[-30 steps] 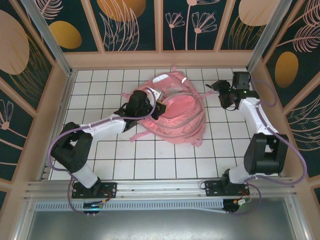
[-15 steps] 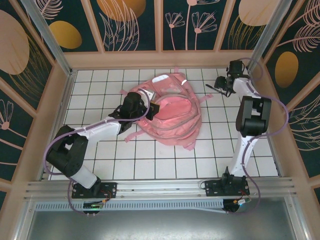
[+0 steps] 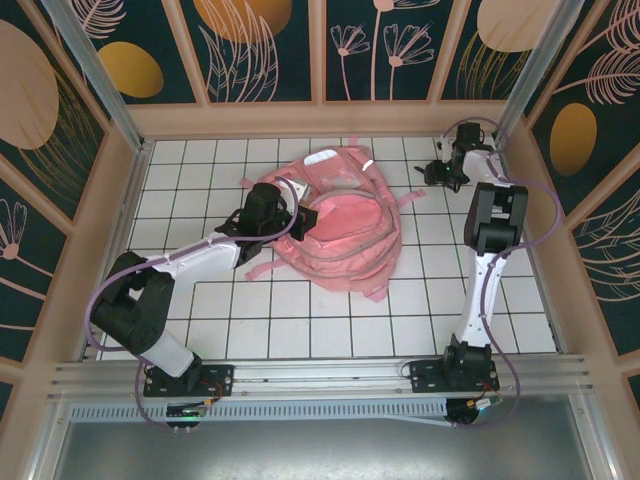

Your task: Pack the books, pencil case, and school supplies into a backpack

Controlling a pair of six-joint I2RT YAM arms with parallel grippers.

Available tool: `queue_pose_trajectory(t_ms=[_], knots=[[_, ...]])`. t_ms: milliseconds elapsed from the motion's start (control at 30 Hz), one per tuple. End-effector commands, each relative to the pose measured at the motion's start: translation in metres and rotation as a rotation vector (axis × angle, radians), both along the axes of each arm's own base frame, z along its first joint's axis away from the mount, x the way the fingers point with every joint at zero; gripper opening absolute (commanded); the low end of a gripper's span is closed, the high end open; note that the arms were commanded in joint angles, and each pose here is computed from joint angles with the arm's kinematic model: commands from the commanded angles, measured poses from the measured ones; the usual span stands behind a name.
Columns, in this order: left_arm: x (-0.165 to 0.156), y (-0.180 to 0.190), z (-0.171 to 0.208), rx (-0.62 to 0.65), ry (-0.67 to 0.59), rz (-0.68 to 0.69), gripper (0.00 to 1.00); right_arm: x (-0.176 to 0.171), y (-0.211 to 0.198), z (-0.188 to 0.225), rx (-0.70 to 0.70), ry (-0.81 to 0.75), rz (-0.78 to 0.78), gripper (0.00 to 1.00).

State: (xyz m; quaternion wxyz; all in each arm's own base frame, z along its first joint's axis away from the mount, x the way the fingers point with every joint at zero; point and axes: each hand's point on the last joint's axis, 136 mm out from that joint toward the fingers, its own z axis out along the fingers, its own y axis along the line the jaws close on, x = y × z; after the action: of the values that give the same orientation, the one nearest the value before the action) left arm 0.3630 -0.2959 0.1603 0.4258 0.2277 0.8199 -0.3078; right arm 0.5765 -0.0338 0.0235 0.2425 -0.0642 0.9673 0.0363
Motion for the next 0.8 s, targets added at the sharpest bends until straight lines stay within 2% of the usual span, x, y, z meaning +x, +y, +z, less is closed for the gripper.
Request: queue_pose_trajectory(t_ms=[0, 133, 267, 367, 433, 467, 533, 633, 700, 767], knots=[[0.002, -0.003, 0.003, -0.018, 0.019, -0.009, 0.02, -0.029, 0.015, -0.043, 0.026, 0.154, 0.061, 0.5], [0.001, -0.006, 0.003, -0.029, 0.02, -0.021, 0.02, -0.044, 0.025, -0.059, -0.023, 0.23, 0.079, 0.29], [0.004, -0.006, 0.005, -0.023, 0.024, -0.018, 0.02, -0.052, 0.037, -0.056, 0.004, 0.28, 0.042, 0.17], [0.006, -0.007, 0.01, -0.035, 0.014, -0.01, 0.02, -0.06, 0.042, -0.049, 0.038, 0.333, -0.068, 0.08], [0.005, -0.006, 0.006, -0.027, 0.03, -0.01, 0.02, -0.067, 0.039, -0.039, 0.055, 0.34, -0.206, 0.02], [0.009, -0.01, 0.018, -0.043, 0.014, -0.012, 0.03, -0.069, 0.041, -0.035, 0.088, 0.325, -0.256, 0.01], [0.009, -0.013, 0.024, -0.071, 0.016, -0.017, 0.03, -0.068, 0.058, -0.006, 0.25, 0.241, -0.313, 0.01], [0.009, -0.017, 0.03, -0.125, 0.025, -0.019, 0.02, -0.071, 0.088, 0.047, 0.576, 0.154, -0.353, 0.0], [0.012, -0.018, 0.037, -0.172, 0.042, 0.01, 0.02, -0.079, 0.098, 0.07, 0.675, 0.143, -0.397, 0.0], [0.015, -0.018, 0.048, -0.233, 0.049, 0.037, 0.02, -0.089, 0.098, 0.084, 0.695, 0.135, -0.468, 0.0]])
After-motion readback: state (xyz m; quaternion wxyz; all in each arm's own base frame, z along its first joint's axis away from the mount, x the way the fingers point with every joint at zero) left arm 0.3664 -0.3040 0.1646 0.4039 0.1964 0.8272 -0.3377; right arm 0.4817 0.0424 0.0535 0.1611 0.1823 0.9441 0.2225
